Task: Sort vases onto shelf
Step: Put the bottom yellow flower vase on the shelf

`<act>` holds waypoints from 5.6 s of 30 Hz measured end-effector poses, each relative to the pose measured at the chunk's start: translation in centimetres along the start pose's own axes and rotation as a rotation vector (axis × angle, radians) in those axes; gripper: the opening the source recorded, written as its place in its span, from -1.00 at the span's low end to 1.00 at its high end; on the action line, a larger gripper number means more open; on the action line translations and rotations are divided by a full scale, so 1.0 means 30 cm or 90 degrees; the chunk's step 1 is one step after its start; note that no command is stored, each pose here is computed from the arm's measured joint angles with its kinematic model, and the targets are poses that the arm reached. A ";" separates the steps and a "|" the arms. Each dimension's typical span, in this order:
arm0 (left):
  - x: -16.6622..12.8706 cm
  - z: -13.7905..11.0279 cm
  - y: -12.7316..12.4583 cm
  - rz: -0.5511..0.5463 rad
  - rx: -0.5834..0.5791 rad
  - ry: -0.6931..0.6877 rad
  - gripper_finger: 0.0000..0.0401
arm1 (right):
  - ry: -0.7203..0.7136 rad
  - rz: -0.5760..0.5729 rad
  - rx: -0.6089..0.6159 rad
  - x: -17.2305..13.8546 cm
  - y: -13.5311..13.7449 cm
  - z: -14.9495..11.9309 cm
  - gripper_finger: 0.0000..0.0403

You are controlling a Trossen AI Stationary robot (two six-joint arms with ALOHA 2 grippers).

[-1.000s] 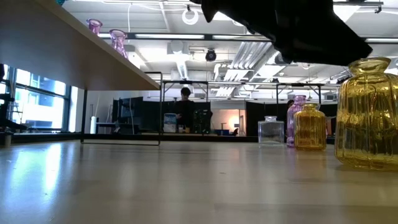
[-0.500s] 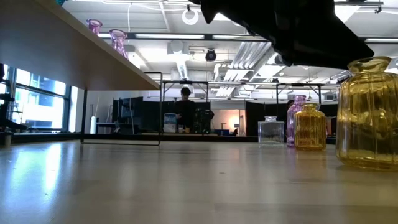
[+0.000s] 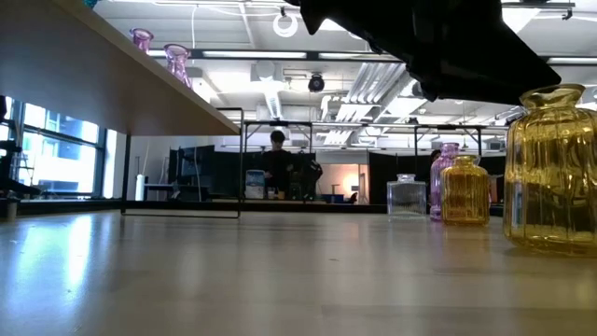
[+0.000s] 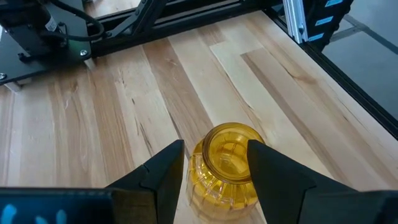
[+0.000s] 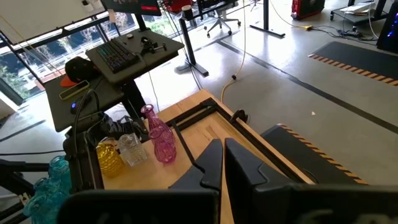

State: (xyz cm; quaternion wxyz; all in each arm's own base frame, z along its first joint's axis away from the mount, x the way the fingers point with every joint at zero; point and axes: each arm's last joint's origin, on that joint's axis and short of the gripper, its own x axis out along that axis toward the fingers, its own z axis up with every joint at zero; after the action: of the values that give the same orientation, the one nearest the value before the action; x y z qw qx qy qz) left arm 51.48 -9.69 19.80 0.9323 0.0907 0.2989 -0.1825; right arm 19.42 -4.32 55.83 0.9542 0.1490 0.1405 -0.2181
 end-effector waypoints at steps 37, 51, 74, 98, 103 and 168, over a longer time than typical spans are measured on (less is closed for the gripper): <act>0.002 -0.004 -0.006 -0.032 -0.016 0.002 -0.97 | 0.000 0.000 -0.005 0.000 0.000 0.000 -1.00; 0.002 -0.009 -0.012 -0.038 -0.008 0.013 -0.80 | 0.000 0.000 -0.012 0.000 0.000 0.000 -1.00; 0.016 -0.027 -0.041 -0.038 0.026 0.038 -0.61 | 0.000 0.000 -0.016 0.000 0.000 0.000 -1.00; -0.216 0.157 0.113 0.109 0.011 -0.044 -0.96 | 0.128 0.000 -0.030 0.039 0.001 -0.070 -1.00; -0.448 0.257 0.171 0.154 -0.031 -0.089 -0.97 | 0.149 -0.011 -0.033 0.035 -0.004 -0.081 -1.00; -1.549 -0.064 -0.106 0.367 -0.308 -0.020 -0.97 | 0.895 0.031 0.087 0.451 0.317 -1.466 0.40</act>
State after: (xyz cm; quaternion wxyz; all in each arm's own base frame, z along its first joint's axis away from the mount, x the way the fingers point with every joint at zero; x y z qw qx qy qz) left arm 14.14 1.21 45.51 0.9444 -0.0546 0.2810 0.1619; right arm 26.55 14.01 13.16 0.6303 0.3175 0.7062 -0.0572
